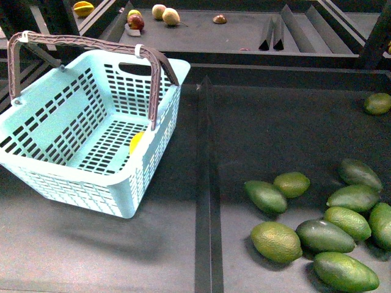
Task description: Pick lemon and mango into basket
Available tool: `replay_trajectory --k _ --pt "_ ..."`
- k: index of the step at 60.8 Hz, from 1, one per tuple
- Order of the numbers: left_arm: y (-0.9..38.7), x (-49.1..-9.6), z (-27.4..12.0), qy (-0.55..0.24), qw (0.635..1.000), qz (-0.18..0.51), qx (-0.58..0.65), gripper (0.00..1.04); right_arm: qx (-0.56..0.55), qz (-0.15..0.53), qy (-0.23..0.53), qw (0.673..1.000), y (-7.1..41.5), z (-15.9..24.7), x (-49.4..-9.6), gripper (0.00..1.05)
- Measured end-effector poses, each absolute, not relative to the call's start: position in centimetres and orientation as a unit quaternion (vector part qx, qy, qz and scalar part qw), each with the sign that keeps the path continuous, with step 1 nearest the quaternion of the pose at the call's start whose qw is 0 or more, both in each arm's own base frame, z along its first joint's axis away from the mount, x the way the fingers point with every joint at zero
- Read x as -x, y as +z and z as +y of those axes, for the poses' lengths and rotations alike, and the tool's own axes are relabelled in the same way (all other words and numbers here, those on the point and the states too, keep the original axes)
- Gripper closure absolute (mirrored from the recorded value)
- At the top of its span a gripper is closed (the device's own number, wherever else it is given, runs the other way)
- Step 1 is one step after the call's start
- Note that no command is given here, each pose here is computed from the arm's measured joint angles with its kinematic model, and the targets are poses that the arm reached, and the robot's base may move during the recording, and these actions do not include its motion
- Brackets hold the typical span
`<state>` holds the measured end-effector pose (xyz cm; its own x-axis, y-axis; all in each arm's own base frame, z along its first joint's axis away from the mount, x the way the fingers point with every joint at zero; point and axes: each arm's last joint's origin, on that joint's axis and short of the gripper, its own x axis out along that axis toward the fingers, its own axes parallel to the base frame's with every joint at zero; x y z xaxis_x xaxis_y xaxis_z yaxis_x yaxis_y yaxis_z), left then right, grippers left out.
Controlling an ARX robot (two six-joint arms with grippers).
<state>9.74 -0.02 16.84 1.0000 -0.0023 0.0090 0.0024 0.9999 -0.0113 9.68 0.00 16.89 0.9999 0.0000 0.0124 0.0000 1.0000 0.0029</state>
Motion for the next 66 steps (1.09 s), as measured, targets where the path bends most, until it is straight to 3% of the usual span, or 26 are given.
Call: replay_trajectory --k 28,34,55,66 --pt "16.85 -9.71 -0.02 -0.001 1.0 -0.006 0.006 1.01 -0.001 -0.006 0.0 1.0 16.89 0.0 -9.68 0.09" --pt "16.85 -9.71 -0.02 -0.001 1.0 -0.006 0.006 0.77 -0.001 -0.006 0.0 1.0 16.89 0.0 -9.68 0.09" --pt "16.85 -9.71 -0.02 -0.001 1.0 -0.006 0.005 0.06 -0.001 -0.006 0.0 1.0 16.89 0.0 -9.68 0.09" --pt "16.85 -9.71 -0.02 -0.001 1.0 -0.006 0.005 0.07 -0.001 -0.006 0.0 1.0 16.89 0.0 -9.68 0.09"
